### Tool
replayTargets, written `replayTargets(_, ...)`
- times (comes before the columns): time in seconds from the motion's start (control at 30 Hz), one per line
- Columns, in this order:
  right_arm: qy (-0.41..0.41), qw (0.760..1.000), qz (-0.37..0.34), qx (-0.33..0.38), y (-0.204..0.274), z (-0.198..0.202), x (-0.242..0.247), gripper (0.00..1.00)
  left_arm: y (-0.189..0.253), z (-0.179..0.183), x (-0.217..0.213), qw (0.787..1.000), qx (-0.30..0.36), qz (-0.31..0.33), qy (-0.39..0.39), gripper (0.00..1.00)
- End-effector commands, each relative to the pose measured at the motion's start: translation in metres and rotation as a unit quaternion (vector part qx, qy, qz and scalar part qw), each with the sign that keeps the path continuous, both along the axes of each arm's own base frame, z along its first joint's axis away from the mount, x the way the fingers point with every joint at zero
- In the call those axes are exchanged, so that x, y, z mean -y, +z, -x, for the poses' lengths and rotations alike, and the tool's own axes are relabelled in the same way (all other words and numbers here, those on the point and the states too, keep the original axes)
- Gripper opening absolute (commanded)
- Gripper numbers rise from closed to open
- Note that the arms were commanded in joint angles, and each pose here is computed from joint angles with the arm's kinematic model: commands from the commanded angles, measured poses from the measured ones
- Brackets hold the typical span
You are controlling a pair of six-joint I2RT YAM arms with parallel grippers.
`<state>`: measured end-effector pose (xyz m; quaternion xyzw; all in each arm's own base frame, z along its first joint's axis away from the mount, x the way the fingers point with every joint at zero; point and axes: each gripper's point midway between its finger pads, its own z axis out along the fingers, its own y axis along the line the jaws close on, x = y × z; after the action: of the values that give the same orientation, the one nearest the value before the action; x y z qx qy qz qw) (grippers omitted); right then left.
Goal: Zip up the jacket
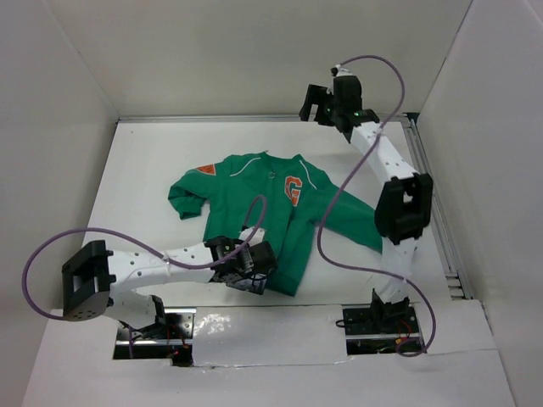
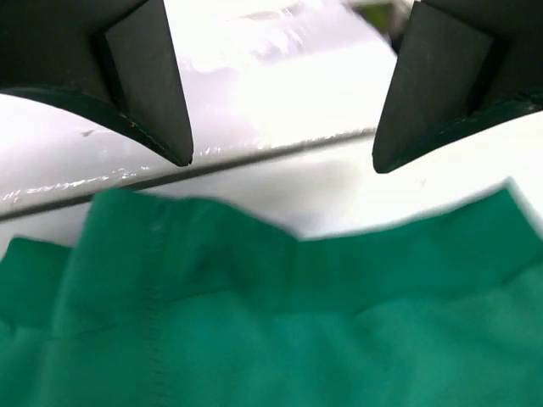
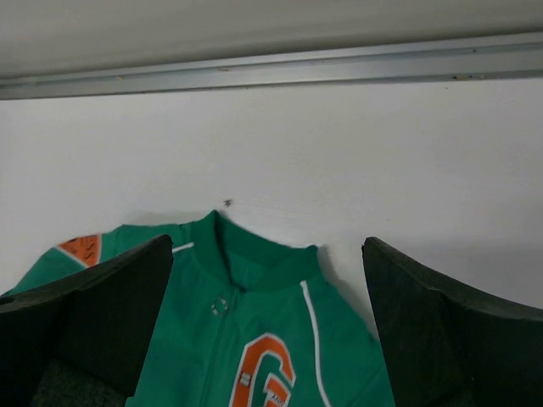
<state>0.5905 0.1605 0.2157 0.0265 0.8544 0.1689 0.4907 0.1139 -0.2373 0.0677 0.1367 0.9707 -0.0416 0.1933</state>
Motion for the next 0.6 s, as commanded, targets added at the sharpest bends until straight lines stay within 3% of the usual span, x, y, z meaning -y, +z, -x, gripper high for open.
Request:
replayTargets(0.0, -0.018, 0.994, -0.045, 0.102, 0.093, 0.044, 0.014, 1.00, 0.031, 0.003, -0.035, 0.987, 0.009, -0.048, 0.152, 0.99)
replayTargets(0.1, -0.042, 0.991, -0.078, 0.099, 0.080, 0.069, 0.030, 1.00, 0.042, 0.009, -0.044, 0.982, 0.002, -0.052, 0.179, 0.99)
replayTargets(0.13, -0.045, 0.988, -0.091, 0.120, 0.102, 0.086, 0.036, 1.00, 0.052, 0.007, -0.041, 0.982, 0.008, -0.030, 0.185, 0.99)
replayTargets(0.2, -0.075, 0.986, -0.106, 0.102, 0.081, 0.106, 0.052, 1.00, 0.073, -0.002, -0.023, 0.984, 0.026, 0.048, 0.171, 0.99)
replayTargets(0.27, -0.093, 0.980, -0.123, 0.123, 0.097, 0.132, 0.064, 1.00, 0.089, -0.015, -0.015, 0.986, 0.043, 0.100, 0.126, 0.99)
replayTargets(0.3, -0.104, 0.982, -0.120, 0.099, 0.070, 0.145, 0.072, 1.00, 0.125, -0.031, 0.007, 0.969, 0.080, 0.208, 0.103, 0.99)
replayTargets(0.37, -0.114, 0.977, -0.138, 0.118, 0.083, 0.174, 0.081, 1.00, 0.136, -0.054, -0.002, 0.958, 0.105, 0.263, 0.050, 0.99)
replayTargets(0.4, -0.126, 0.978, -0.137, 0.096, 0.057, 0.186, 0.086, 1.00, 0.180, -0.065, 0.002, 0.923, 0.162, 0.348, 0.020, 0.99)
replayTargets(0.43, -0.128, 0.973, -0.148, 0.120, 0.073, 0.204, 0.090, 1.00, 0.179, -0.085, -0.020, 0.917, 0.195, 0.349, 0.022, 0.99)
replayTargets(0.5, -0.159, 0.971, -0.142, 0.109, 0.050, 0.224, 0.102, 1.00, 0.203, -0.081, -0.030, 0.888, 0.223, 0.402, -0.007, 0.99)
replayTargets(0.57, -0.183, 0.965, -0.149, 0.115, 0.050, 0.246, 0.112, 1.00, 0.209, -0.100, -0.058, 0.880, 0.249, 0.402, 0.043, 0.99)
